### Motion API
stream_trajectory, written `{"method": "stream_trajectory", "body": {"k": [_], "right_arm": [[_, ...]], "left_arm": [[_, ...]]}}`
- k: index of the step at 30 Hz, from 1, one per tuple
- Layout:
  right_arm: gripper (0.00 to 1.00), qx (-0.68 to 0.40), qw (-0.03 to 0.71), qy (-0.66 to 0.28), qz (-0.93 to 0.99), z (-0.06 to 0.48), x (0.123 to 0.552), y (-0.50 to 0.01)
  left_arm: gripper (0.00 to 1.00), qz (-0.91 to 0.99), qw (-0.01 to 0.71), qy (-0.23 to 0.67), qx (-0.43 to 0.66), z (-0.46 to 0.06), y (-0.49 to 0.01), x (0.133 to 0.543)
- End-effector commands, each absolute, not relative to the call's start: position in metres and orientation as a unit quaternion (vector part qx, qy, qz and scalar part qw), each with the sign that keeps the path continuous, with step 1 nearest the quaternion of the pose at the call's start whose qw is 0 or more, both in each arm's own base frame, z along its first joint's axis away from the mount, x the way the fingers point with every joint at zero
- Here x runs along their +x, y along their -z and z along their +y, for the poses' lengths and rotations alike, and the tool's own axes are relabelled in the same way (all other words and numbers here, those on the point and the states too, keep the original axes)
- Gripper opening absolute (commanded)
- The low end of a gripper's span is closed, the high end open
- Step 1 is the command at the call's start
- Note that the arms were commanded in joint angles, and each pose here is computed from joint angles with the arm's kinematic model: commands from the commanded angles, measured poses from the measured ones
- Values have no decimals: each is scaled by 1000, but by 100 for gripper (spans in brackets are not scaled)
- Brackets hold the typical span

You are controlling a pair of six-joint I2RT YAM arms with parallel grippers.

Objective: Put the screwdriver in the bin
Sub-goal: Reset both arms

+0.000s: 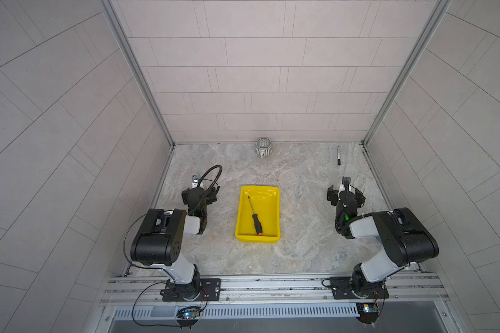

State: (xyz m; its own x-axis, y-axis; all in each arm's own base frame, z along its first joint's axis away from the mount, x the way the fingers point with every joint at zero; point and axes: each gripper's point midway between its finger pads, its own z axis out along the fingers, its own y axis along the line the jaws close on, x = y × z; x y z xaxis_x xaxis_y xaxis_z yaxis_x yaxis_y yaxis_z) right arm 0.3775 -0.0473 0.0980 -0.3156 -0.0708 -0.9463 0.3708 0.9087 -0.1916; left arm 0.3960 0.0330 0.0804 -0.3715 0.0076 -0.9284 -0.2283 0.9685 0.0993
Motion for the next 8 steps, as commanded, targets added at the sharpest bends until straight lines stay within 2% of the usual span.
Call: {"method": "stream_trajectory", "body": {"k": [1, 8], "right_arm": [[99, 94, 577, 194, 788, -47, 380, -98], [99, 94, 577, 193, 788, -47, 380, -98]], "left_arm": [[100, 815, 566, -100, -72, 32, -88, 396], [100, 815, 566, -101, -71, 32, -87, 395]]}}
